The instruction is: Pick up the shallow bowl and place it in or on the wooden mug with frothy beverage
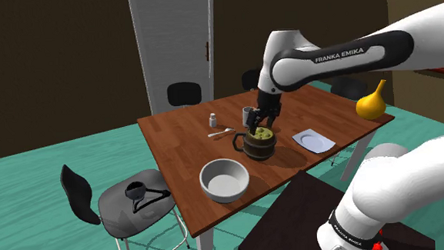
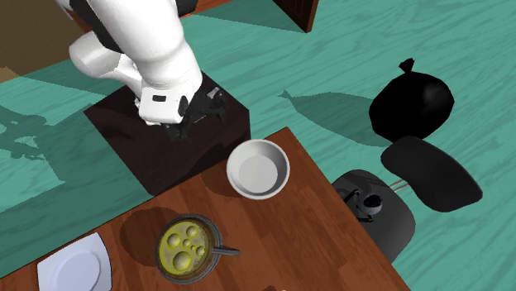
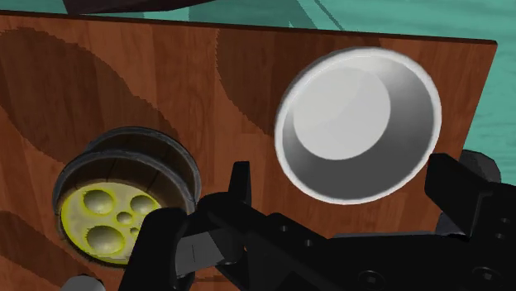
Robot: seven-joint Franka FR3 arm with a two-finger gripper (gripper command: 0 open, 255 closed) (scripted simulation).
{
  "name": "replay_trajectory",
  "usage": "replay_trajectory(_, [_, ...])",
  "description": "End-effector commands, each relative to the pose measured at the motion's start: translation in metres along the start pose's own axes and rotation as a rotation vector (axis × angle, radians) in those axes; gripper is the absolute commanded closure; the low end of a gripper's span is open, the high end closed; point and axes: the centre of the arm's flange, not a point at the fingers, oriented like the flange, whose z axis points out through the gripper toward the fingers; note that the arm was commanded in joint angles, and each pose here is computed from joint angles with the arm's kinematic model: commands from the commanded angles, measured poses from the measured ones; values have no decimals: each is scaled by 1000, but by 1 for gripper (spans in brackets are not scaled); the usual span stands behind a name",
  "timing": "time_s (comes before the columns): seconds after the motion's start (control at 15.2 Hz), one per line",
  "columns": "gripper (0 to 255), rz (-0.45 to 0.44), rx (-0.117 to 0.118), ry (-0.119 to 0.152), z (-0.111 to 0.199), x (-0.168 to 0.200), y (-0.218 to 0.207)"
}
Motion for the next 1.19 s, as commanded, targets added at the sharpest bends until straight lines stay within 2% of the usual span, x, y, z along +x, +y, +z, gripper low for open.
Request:
replay_trajectory(0.0, [0,2,9,0,26,6,5])
replay_trajectory(0.99, [0,18,74,-23,217,61,30])
replay_trajectory(1.12, [0,19,78,-25,234,64,31])
